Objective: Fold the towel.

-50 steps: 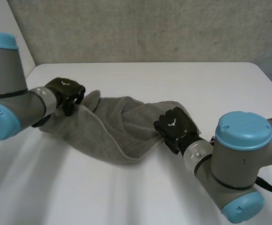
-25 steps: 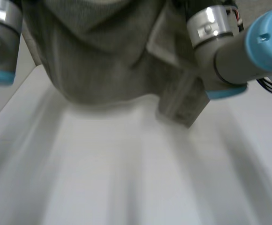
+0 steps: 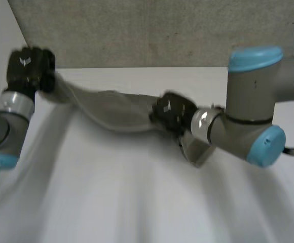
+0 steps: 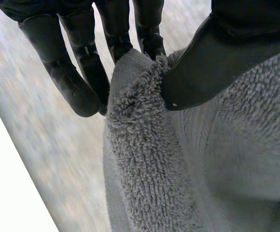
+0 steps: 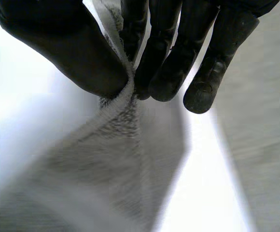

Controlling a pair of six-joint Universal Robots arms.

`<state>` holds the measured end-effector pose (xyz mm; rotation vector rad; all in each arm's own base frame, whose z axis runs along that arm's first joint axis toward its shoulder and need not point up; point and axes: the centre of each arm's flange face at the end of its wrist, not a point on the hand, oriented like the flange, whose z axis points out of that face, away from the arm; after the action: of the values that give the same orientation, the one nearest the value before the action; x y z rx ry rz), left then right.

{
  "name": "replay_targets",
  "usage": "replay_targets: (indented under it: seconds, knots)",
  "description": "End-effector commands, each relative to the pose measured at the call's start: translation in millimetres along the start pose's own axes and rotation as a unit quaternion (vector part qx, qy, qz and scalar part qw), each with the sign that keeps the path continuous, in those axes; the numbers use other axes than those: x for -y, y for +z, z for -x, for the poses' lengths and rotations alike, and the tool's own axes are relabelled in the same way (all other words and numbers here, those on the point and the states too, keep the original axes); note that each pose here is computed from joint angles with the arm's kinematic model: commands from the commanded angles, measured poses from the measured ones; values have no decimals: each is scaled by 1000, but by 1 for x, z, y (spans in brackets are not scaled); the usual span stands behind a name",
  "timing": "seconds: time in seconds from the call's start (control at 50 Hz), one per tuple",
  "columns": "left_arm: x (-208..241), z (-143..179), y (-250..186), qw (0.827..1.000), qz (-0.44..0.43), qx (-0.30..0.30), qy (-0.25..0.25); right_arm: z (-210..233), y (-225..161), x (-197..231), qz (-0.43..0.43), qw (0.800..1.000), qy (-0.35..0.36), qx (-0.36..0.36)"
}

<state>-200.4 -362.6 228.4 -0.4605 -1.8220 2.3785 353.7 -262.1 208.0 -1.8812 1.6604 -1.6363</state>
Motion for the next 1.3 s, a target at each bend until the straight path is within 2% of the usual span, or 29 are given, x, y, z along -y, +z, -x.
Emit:
replay_targets:
  seconds: [0.02, 0.12, 0.4, 0.5, 0.6, 0.74, 0.92, 1.14, 1.3]
  knots:
    - [-20, -1, -37, 998, 55, -4, -7, 33, -5, -25, 54, 996, 44, 50]
    - [-21, -2, -44, 998, 61, -2, -13, 34, -2, -38, 62, 991, 119, 8]
    - [-19, 2, -47, 998, 59, 7, -16, 33, -19, -50, 44, 978, 188, -75]
    - [-21, 7, -49, 997, 64, 15, -28, 28, -35, -46, 49, 971, 211, -102]
    - [-21, 13, -49, 997, 62, 22, -42, 4, -69, -54, 51, 961, 223, -157]
    - [-22, 24, -46, 996, 62, 38, -51, 17, -76, -75, 48, 963, 224, -142]
    - [-24, 24, -48, 995, 67, 38, -58, 18, -68, -105, 51, 976, 152, -146]
    - [-27, 21, -51, 995, 72, 33, -59, 38, -55, -125, 83, 980, 146, -103]
    - [-29, 20, -51, 995, 74, 32, -59, 40, -47, -131, 83, 980, 144, -105]
